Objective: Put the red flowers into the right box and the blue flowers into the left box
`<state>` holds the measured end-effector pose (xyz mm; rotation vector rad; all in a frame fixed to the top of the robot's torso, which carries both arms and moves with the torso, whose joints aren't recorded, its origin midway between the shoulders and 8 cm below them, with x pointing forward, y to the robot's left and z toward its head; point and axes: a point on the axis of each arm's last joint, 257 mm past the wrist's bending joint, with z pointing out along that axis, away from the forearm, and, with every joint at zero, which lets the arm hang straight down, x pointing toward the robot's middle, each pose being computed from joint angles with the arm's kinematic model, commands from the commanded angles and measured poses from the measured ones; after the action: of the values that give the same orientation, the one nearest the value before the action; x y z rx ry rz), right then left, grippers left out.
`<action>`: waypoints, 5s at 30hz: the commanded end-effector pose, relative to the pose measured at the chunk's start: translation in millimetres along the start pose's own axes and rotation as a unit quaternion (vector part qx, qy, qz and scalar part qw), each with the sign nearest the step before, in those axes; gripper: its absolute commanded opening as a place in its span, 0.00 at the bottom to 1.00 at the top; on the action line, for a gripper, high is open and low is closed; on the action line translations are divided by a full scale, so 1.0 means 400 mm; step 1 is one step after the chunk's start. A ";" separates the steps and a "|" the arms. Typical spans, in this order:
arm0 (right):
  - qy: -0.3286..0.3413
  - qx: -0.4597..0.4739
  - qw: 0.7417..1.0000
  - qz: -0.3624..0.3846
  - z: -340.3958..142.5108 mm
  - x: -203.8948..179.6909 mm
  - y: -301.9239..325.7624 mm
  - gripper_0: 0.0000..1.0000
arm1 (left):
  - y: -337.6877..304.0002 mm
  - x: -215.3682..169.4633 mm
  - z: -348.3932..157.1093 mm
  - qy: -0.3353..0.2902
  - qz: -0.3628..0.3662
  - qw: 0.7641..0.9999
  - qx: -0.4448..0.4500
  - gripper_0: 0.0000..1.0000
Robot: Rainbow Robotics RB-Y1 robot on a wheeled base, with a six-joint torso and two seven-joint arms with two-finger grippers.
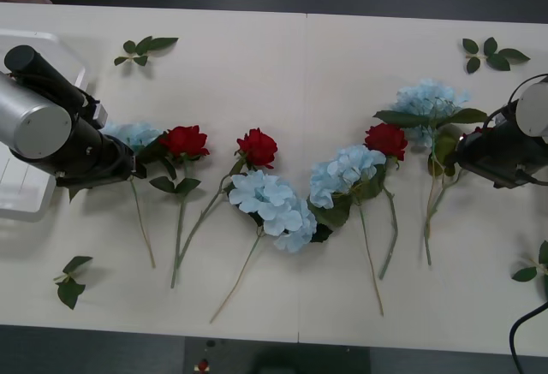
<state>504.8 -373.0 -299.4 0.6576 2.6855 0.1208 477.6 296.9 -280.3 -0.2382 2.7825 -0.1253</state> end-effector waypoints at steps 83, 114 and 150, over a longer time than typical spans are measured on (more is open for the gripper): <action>-0.047 0.014 0.997 -0.052 0.081 -0.003 -0.035 1.00 | 0.032 -0.167 -0.267 -0.036 0.084 0.996 -0.023 0.00; -0.072 0.016 0.996 -0.057 -0.012 -0.078 -0.018 0.00 | 0.624 -0.445 -0.322 -0.168 -0.093 0.972 -0.137 0.00; -0.214 0.174 0.960 -0.047 -0.397 -0.565 -0.623 0.00 | 0.232 -0.324 -0.302 -0.161 0.074 0.984 -0.008 1.00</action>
<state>527.7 -683.0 -133.1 0.6227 2.3362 -0.4259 553.1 408.4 -146.4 -0.0168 2.5043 -0.0207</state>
